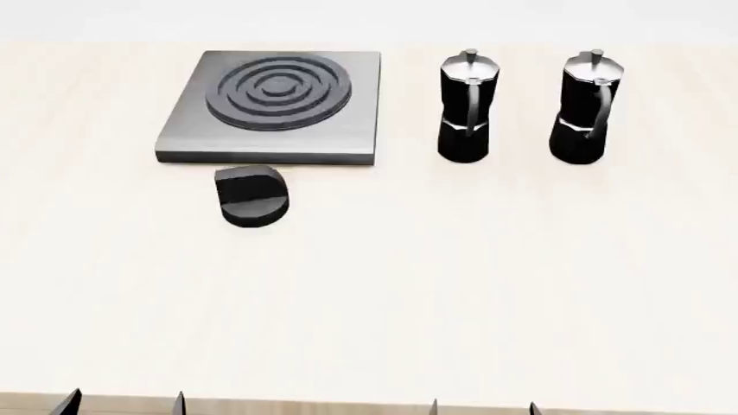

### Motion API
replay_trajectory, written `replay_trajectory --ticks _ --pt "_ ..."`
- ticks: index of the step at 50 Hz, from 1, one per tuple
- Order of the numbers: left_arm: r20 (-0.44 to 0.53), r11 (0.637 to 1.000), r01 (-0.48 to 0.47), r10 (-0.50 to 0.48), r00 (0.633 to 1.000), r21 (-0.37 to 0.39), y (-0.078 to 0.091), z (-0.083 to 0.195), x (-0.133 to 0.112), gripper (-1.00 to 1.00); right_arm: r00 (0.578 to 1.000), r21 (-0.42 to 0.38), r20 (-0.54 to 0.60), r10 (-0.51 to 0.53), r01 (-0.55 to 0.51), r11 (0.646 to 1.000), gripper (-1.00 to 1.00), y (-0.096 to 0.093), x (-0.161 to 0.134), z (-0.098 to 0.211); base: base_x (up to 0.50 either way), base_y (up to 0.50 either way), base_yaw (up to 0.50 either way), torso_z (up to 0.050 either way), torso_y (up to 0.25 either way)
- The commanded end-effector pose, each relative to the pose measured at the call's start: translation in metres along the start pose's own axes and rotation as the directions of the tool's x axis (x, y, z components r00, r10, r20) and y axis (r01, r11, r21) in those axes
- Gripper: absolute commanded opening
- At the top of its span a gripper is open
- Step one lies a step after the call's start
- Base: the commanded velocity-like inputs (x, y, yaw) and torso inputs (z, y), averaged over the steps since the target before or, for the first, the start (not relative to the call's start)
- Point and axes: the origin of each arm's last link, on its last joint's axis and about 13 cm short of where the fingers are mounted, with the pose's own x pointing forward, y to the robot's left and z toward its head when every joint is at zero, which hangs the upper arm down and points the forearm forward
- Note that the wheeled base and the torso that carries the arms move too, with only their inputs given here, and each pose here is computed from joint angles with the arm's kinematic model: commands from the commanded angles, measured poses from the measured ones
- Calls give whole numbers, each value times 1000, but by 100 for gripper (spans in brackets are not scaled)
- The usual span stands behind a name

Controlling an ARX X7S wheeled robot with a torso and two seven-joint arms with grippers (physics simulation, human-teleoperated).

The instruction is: Turn off the stove.

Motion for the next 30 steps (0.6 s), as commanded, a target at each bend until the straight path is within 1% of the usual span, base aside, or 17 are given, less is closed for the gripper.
replay_trajectory --ticks 1,15,21,23,25,27,28,30 --pt "-2 1000 -2 2 1000 1 0 0 0 100 1000 -4 3 1 -1 1000 100 1 0 0 0 0 0 0 0" --pt "-7 1000 15 -15 1000 -8 0 2 -1 100 1000 -18 10 -2 2 1000 100 0 -1 2 0 0 0 0 0" --pt "-1 1000 17 -17 1000 13 0 3 -3 100 1000 -22 10 1 -1 1000 100 1 -1 3 0 0 0 0 0" --pt "0 1000 23 -23 1000 8 0 4 -3 100 1000 -24 12 -2 2 1000 100 1 -2 3 0 0 0 0 0" --pt "9 999 42 -42 999 -5 -1 6 -6 100 1000 -32 17 -1 1 999 100 1 -2 5 0 0 0 0 0" --pt "32 999 46 -46 998 11 -1 7 -7 100 1000 -35 20 -2 3 999 100 1 -2 6 0 0 0 0 0" --pt "25 999 47 -47 999 5 -1 7 -7 100 1000 -42 23 -5 6 999 100 1 -2 7 0 0 0 0 0" --pt "51 999 44 -44 998 -4 1 9 -8 100 1000 -36 25 -3 4 999 100 1 -2 10 0 0 0 0 0"
